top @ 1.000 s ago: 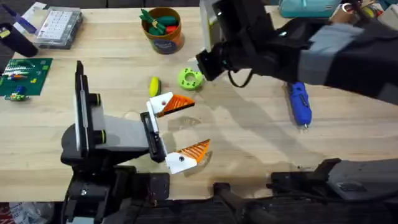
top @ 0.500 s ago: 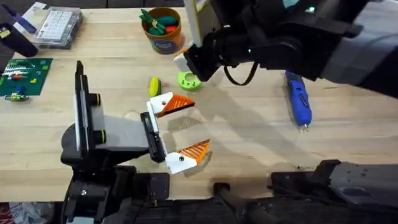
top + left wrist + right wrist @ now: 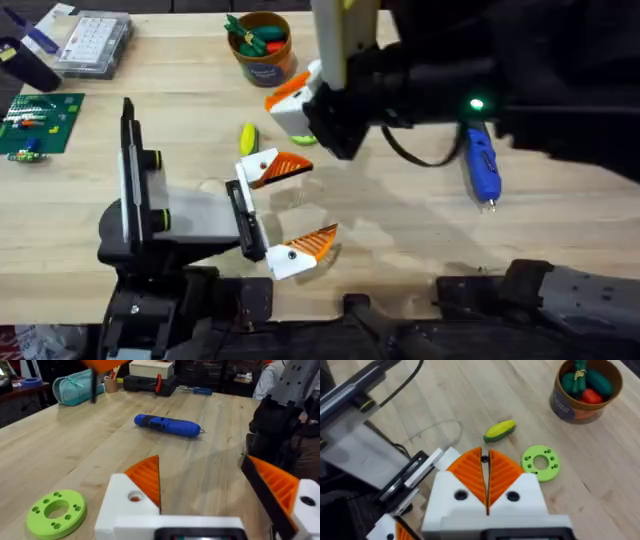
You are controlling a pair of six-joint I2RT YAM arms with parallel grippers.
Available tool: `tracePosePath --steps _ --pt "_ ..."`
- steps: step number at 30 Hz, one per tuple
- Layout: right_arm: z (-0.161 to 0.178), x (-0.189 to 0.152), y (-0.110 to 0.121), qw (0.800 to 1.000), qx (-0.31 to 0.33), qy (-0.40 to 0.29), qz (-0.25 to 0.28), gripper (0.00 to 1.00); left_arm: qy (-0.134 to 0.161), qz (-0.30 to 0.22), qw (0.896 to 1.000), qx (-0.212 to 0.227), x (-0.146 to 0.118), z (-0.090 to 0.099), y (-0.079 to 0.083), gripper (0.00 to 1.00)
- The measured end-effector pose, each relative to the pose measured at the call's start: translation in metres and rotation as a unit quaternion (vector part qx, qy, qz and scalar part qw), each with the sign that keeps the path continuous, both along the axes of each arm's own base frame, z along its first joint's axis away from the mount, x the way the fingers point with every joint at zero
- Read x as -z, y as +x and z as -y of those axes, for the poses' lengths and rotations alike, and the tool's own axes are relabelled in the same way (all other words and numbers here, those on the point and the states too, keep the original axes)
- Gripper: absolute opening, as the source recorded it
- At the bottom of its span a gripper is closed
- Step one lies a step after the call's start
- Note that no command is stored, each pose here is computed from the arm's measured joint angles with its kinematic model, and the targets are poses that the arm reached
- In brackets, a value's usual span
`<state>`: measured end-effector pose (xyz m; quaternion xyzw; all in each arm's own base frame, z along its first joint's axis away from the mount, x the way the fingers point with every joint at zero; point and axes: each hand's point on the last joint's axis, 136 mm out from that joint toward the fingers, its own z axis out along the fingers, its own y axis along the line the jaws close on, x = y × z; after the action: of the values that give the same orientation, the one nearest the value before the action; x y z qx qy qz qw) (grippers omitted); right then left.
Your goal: Pick up the gripper from the table and insert it into the empty holder that is missing its gripper. Then pick up a screw, insert it into the mounting hole, and use the screwdriver to tighten it. Finally, clean up the table by picking up the vegetable and placing it into the bucket.
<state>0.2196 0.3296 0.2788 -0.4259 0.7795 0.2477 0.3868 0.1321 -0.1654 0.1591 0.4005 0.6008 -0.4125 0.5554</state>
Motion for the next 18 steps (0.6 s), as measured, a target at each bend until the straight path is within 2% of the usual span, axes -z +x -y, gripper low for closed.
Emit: tracePosePath --steps 8,9,18 --pt "0.004 -0.011 -0.028 0.999 -0.033 0.007 -0.008 0.004 0.000 0.000 1.000 0.000 0.000 0.000 0.000 0.990" --pt "-0.002 -0.013 -0.040 0.998 -0.055 0.013 -0.013 0.004 0.000 0.000 1.000 0.000 0.000 0.000 0.000 0.990" --pt "-0.003 -0.013 -0.043 0.998 -0.063 0.015 -0.016 0.004 0.000 -0.002 1.000 0.002 0.000 0.000 -0.001 0.990"
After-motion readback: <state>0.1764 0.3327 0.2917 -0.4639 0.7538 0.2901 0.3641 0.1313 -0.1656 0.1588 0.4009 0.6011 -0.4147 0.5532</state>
